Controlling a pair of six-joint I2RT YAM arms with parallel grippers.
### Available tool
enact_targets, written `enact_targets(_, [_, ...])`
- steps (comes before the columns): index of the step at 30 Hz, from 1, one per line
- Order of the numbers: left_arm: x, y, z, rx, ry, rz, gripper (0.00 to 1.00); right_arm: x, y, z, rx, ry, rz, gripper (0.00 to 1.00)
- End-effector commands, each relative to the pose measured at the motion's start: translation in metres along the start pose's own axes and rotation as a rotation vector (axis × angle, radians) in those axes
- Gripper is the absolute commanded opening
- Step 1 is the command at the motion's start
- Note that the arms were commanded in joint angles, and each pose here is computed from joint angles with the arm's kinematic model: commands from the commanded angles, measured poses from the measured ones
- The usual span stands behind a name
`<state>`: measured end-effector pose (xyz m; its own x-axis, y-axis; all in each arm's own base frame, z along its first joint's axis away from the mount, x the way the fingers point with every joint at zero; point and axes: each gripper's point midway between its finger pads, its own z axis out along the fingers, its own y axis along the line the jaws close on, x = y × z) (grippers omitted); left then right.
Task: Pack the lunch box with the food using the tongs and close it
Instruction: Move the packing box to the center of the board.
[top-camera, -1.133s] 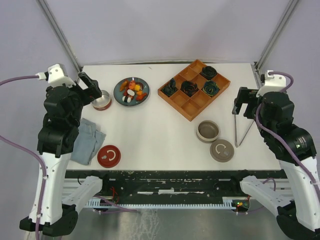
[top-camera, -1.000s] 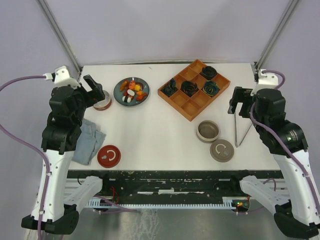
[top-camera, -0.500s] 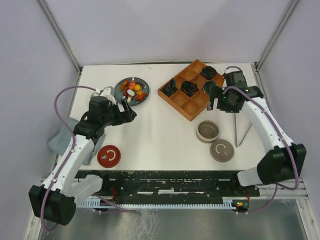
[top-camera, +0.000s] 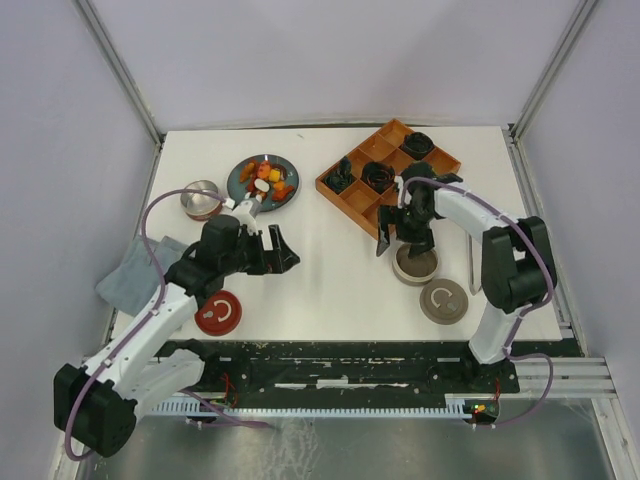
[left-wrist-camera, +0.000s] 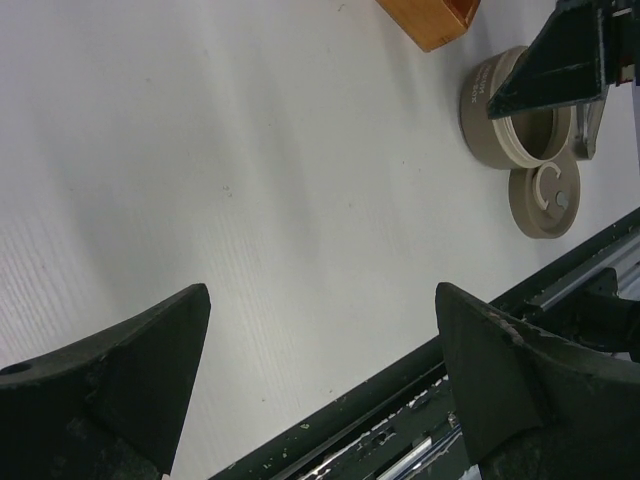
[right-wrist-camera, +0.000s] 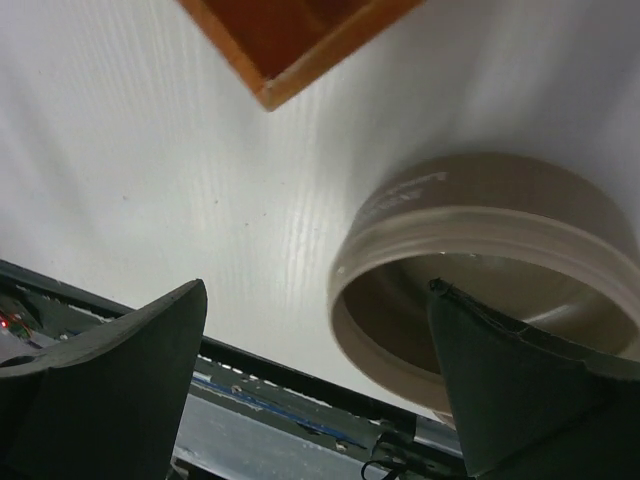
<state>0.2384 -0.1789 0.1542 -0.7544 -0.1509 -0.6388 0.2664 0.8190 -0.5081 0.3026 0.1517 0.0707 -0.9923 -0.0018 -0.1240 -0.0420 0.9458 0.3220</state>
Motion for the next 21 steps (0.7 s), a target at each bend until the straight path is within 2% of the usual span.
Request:
enact_targets(1, [-0.02, -0.011, -0.013, 0.031, -0.137, 0.002, 0.99, 0.018, 0.039, 0.017, -0.077, 0.065, -0.122, 0.99])
enact_targets(6, [-0.029, -0.005, -0.031, -0.012, -0.229, 0.001, 0.99, 0.042, 0.093, 0.024, -0.172, 0.105, -0.261, 0.99])
enact_targets(13, [-0.038, 0.002, -0.046, -0.048, -0.319, -0.012, 0.99, 0.067, 0.173, 0.001, -0.357, 0.121, -0.441, 0.99])
enact_targets(16, [-0.037, 0.004, -0.048, -0.064, -0.318, -0.017, 0.99, 0.054, 0.175, -0.017, -0.301, 0.053, -0.473, 0.99])
enact_targets(21, [-0.033, 0.01, -0.048, -0.085, -0.308, -0.013, 0.99, 0.007, 0.154, -0.051, -0.07, -0.195, -0.494, 0.99])
